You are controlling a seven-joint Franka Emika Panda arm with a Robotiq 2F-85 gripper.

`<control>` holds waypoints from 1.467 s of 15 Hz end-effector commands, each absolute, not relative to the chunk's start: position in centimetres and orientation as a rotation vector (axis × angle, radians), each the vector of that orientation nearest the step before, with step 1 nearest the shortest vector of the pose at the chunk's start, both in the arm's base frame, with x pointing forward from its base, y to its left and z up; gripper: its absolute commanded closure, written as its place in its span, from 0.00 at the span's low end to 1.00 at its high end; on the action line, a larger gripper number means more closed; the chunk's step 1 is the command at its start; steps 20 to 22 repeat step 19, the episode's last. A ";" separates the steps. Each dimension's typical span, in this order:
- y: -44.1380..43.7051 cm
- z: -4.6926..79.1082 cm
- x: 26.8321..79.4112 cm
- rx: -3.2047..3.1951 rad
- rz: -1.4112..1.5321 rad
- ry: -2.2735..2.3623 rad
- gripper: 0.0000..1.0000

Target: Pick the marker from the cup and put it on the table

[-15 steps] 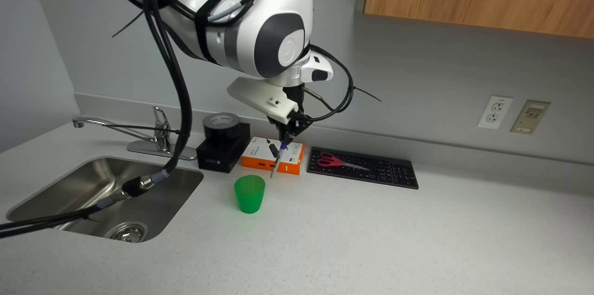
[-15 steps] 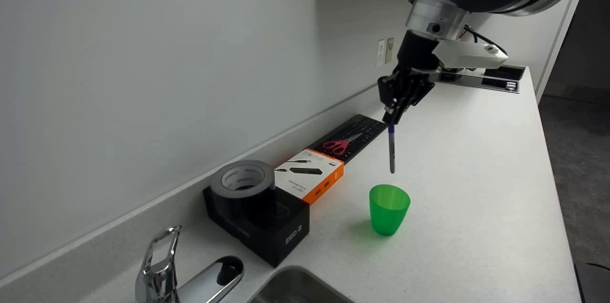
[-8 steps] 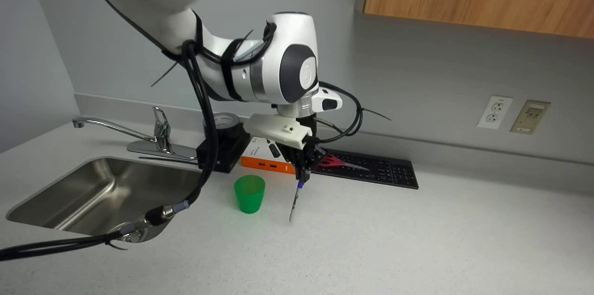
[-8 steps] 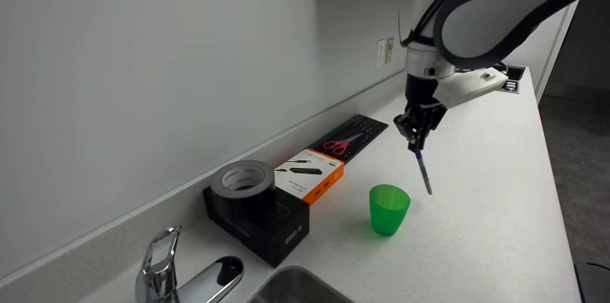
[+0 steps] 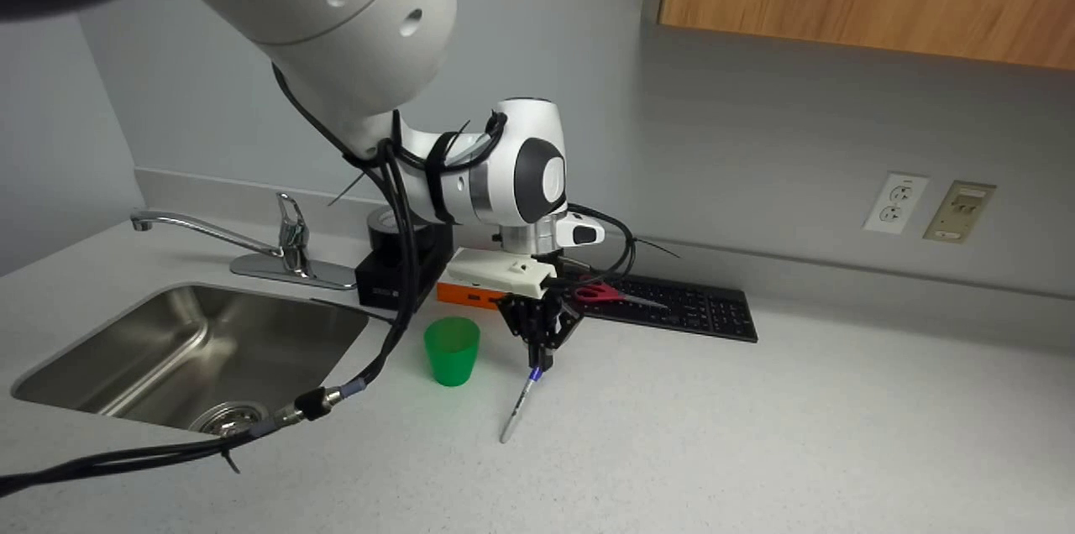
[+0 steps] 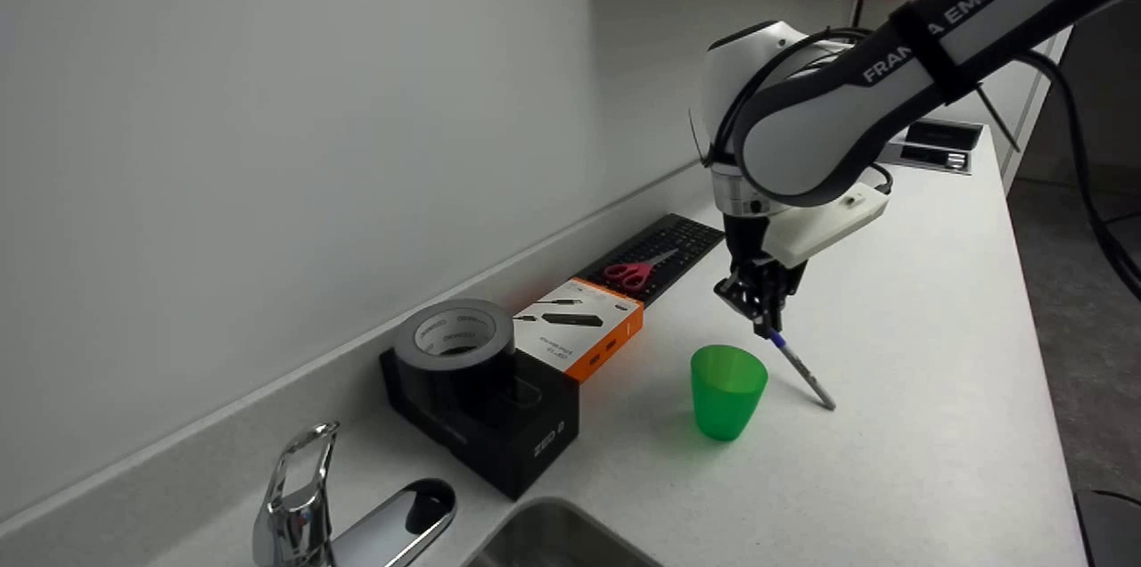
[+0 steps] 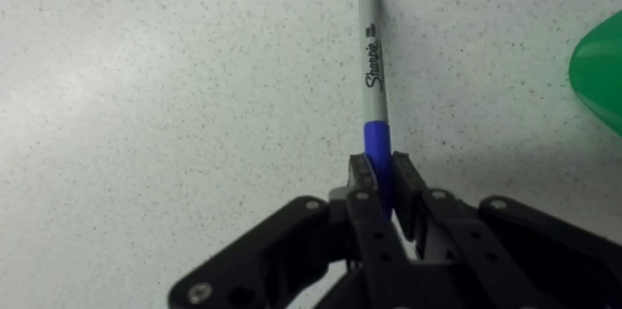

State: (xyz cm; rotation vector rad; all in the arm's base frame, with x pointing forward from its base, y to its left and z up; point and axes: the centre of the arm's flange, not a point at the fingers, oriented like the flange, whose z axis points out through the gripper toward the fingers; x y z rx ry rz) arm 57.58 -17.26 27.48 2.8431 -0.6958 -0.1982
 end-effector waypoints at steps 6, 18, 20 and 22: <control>-18.0 28.0 61.0 2.811 -0.152 -0.746 0.21; -18.2 29.2 61.3 2.824 -0.091 -0.729 0.00; -18.2 29.2 61.3 2.824 -0.091 -0.729 0.00; -18.2 29.2 61.3 2.824 -0.091 -0.729 0.00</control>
